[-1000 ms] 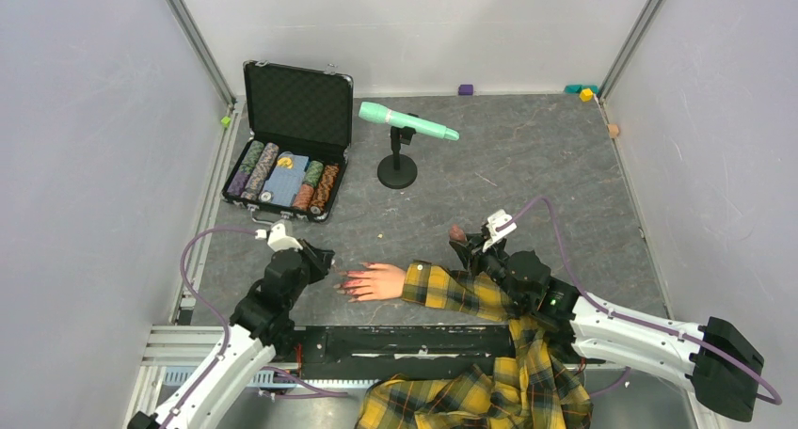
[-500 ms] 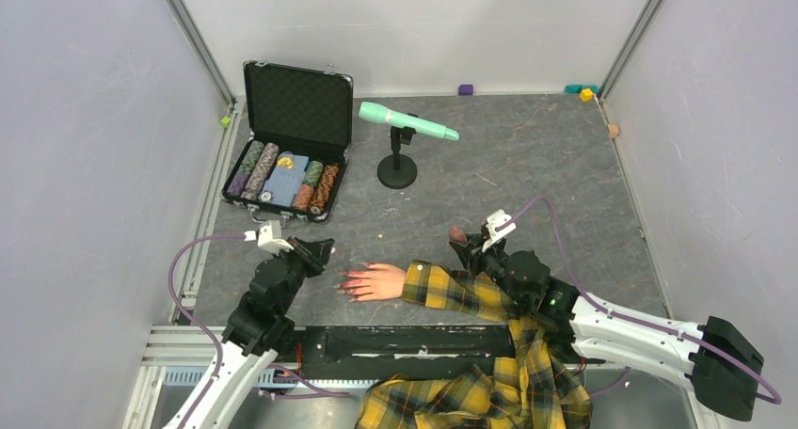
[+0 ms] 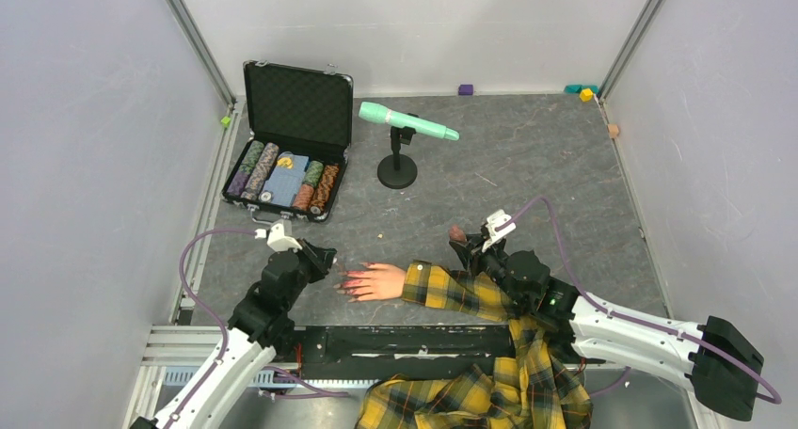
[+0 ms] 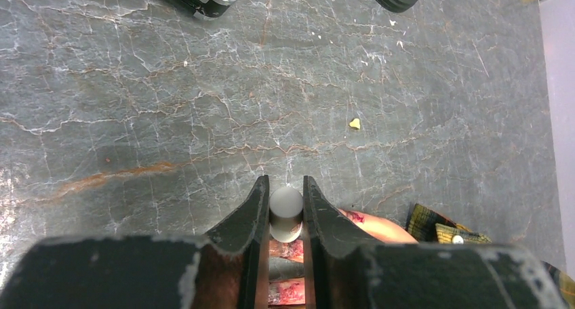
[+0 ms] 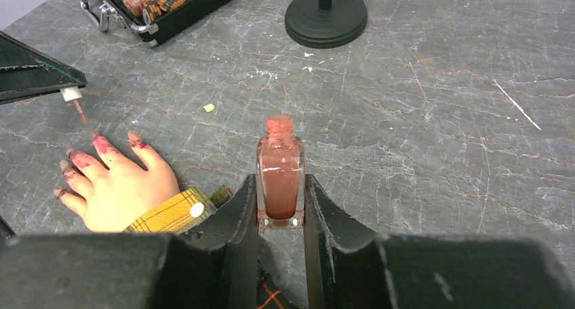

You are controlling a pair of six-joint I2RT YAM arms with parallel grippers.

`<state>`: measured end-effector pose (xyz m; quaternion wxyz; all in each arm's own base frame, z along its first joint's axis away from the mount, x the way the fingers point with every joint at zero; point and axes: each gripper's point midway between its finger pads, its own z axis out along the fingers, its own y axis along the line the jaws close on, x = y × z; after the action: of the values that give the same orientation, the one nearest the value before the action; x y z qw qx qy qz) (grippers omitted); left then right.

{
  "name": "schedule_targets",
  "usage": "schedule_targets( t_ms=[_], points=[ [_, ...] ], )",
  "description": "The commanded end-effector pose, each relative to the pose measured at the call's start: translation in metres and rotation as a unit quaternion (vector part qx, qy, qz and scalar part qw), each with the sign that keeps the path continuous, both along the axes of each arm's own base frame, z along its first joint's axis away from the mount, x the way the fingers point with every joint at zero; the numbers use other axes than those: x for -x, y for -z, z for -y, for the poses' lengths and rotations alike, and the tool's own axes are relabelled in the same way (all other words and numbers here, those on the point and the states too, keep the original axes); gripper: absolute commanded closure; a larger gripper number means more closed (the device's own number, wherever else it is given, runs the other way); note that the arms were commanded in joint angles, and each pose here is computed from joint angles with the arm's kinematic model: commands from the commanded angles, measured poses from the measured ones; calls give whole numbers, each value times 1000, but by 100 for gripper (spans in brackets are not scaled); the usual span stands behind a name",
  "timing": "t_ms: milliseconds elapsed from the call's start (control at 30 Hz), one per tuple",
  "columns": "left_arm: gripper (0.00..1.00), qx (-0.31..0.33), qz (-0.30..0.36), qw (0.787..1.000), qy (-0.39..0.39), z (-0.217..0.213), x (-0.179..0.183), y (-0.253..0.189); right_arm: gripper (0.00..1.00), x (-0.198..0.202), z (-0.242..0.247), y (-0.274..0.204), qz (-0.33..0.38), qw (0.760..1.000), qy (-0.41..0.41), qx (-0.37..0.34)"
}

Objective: Paint the nails
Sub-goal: Paint the nail polish on the nail.

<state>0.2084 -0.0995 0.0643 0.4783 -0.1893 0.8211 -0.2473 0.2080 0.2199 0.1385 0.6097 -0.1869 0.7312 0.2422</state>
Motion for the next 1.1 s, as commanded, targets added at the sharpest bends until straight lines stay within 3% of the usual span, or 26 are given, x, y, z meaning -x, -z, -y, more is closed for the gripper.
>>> schedule_targets(
  t_ms=[0,1067],
  points=[
    [98,-2,0,1000,5,1,0,2,100,-2,-2,-14,16,1000,4,-24],
    [98,-17,-26,999,14,4,-1,10,100,-2,2,-13,18,999,8,-25]
  ],
)
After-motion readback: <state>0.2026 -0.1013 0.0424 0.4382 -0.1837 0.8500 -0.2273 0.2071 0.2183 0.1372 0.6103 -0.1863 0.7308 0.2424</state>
